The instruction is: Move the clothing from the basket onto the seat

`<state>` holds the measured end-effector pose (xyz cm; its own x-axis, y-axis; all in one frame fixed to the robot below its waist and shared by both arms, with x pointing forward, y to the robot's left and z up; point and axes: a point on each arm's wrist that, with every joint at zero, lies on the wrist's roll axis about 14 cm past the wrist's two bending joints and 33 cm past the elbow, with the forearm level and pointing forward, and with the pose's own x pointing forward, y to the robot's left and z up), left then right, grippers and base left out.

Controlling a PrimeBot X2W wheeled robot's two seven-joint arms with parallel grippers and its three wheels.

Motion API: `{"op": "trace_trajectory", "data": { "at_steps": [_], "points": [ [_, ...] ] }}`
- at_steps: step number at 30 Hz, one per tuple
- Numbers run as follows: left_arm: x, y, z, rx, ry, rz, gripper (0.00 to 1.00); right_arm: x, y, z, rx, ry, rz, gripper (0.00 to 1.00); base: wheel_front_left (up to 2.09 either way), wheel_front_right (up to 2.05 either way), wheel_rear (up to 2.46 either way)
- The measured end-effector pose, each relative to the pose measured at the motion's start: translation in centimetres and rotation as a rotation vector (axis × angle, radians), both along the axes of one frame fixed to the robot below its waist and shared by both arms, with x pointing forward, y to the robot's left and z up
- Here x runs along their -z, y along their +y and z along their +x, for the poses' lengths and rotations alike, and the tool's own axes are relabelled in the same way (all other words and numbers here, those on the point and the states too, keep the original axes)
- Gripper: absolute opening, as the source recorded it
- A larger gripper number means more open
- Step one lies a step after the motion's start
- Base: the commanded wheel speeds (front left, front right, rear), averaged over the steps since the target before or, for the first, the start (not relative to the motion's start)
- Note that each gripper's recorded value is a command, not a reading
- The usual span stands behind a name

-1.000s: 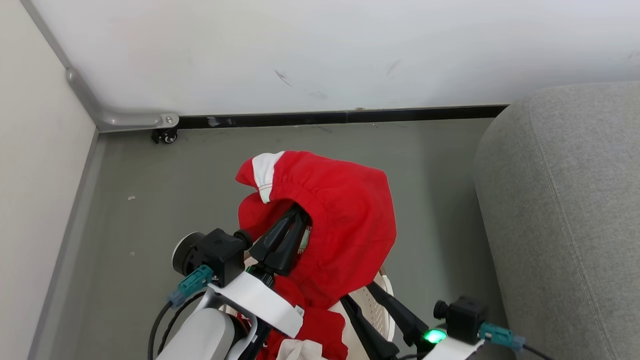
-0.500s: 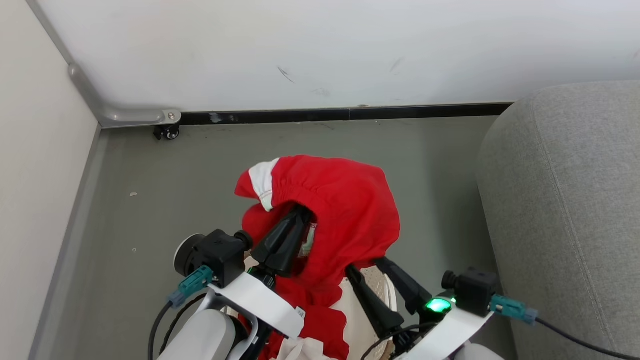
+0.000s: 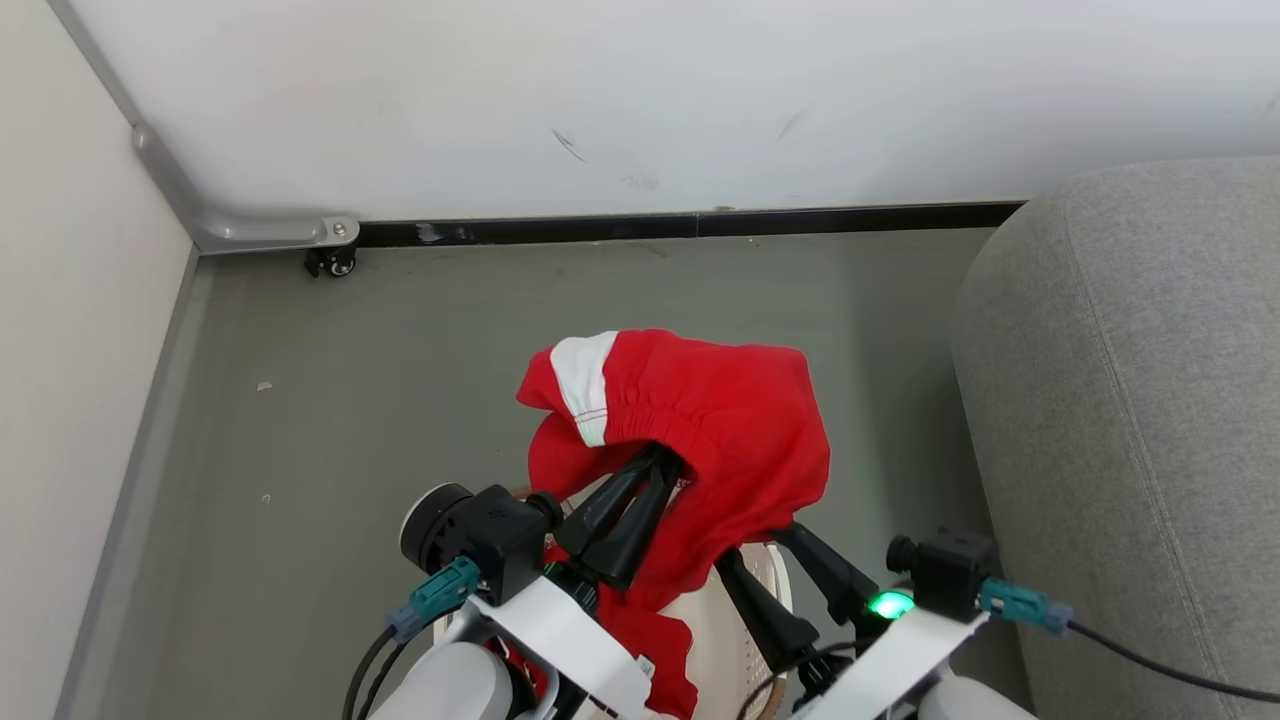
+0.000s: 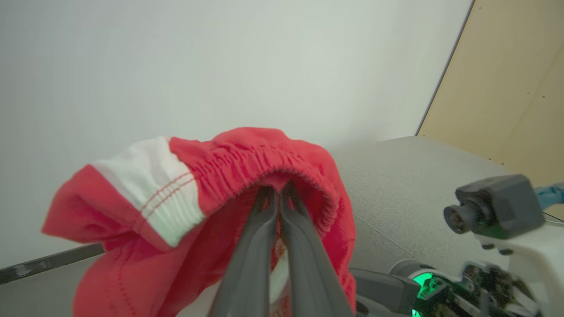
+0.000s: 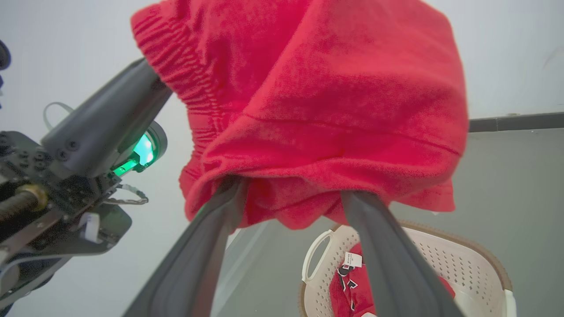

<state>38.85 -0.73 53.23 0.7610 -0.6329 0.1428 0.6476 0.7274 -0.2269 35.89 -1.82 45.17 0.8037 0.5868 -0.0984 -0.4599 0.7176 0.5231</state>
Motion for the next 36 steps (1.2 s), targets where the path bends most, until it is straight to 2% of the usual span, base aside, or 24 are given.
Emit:
{"op": "trace_trajectory", "data": {
  "at_steps": [9,10,11,12,13,22,28,36],
  "points": [
    [0.3,-0.4,-0.4,0.016,0.009,-0.004,0.0,-2.1,1.3,1.5,-0.025,-0.062,0.019,1.0,0.0,0.0,0.0],
    [0.3,-0.4,-0.4,0.016,0.009,-0.003,0.0,-2.1,1.3,1.5,-0.025,-0.063,0.02,0.92,0.0,0.0,0.0],
    [0.3,-0.3,-0.4,0.015,0.009,-0.002,0.0,-2.1,1.4,1.5,-0.026,-0.064,0.019,0.4,0.0,0.0,0.0],
    [0.3,-0.3,-0.4,0.015,0.01,-0.001,0.0,-2.1,1.3,1.5,-0.026,-0.065,0.018,0.15,0.0,0.0,0.0],
    [0.4,-0.3,-0.4,0.014,0.011,-0.002,0.0,-2.1,1.3,1.5,-0.025,-0.065,0.017,0.0,0.0,0.0,0.0],
    [0.6,0.6,0.2,-0.012,0.019,0.002,0.0,-2.4,1.2,1.9,-0.032,-0.092,-0.009,0.0,0.0,0.0,0.0],
    [1.1,2.1,1.1,-0.062,0.05,-0.012,0.0,-3.0,-0.1,2.8,0.009,-0.118,-0.021,0.0,0.0,0.0,0.0],
    [1.6,2.0,1.1,-0.059,0.066,-0.004,0.0,-5.3,-1.9,3.9,0.07,-0.192,-0.015,0.0,0.0,0.0,0.0]
  ]
}}
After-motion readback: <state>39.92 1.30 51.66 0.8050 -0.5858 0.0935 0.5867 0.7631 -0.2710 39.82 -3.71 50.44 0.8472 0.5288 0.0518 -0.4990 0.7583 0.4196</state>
